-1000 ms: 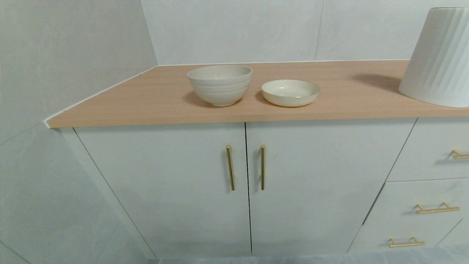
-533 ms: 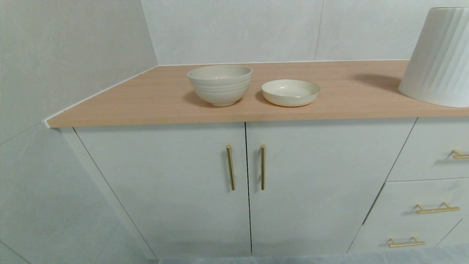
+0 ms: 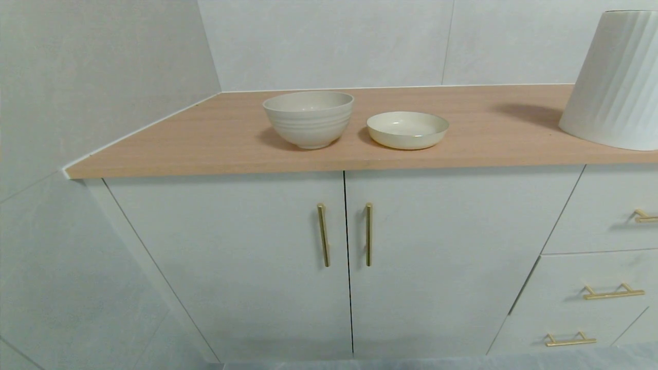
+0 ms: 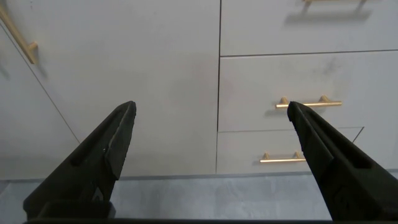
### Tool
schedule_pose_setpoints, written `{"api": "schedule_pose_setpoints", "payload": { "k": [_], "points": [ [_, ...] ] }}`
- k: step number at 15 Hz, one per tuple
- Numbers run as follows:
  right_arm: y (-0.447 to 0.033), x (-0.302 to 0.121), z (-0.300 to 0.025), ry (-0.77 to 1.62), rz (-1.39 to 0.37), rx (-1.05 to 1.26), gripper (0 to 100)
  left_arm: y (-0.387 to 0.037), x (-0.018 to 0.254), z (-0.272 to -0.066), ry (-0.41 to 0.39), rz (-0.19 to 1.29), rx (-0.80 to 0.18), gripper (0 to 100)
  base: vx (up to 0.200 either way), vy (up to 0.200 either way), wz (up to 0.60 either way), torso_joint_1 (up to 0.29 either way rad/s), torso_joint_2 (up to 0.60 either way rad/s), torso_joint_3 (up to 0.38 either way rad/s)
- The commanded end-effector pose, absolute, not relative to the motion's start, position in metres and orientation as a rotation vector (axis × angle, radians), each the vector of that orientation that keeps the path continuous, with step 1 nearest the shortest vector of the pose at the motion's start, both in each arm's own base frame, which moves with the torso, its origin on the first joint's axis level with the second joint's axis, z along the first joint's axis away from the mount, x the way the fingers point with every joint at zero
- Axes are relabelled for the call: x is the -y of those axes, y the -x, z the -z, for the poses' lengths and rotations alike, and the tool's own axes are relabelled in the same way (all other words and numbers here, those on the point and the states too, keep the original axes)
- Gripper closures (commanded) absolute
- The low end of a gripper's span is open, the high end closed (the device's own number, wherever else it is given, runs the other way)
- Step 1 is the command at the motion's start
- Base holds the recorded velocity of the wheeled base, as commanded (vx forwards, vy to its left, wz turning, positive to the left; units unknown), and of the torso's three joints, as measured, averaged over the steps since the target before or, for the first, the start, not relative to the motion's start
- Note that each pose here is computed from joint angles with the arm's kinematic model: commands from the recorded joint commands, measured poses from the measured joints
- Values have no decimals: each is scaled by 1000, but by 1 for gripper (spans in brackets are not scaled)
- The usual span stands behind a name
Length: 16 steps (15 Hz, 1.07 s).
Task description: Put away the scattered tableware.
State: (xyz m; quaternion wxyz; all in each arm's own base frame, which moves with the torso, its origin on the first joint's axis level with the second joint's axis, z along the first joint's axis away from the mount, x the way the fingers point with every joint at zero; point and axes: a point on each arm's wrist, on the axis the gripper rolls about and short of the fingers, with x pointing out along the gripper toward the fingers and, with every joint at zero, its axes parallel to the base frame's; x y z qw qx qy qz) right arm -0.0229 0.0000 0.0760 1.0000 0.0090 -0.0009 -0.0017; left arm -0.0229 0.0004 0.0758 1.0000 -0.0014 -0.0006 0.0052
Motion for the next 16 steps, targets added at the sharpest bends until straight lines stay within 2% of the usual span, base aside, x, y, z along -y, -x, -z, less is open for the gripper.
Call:
{"api": "schedule_pose_setpoints", "payload": {
  "k": [1,12,14,16],
  "points": [
    [23,0,-76,-18,3,2,0,23,0,-76,3,-11,2,0,0,0,0,0,0,0],
    [24,0,-79,-21,3,20,0,23,0,-76,3,-11,2,0,0,0,0,0,0,0],
    [31,-2,-109,-25,-111,161,0,23,0,-76,2,-11,2,0,0,0,0,0,0,0],
    [28,-5,-117,-37,-214,96,0,23,0,-75,3,-11,0,0,0,0,0,0,0,0]
  ]
}}
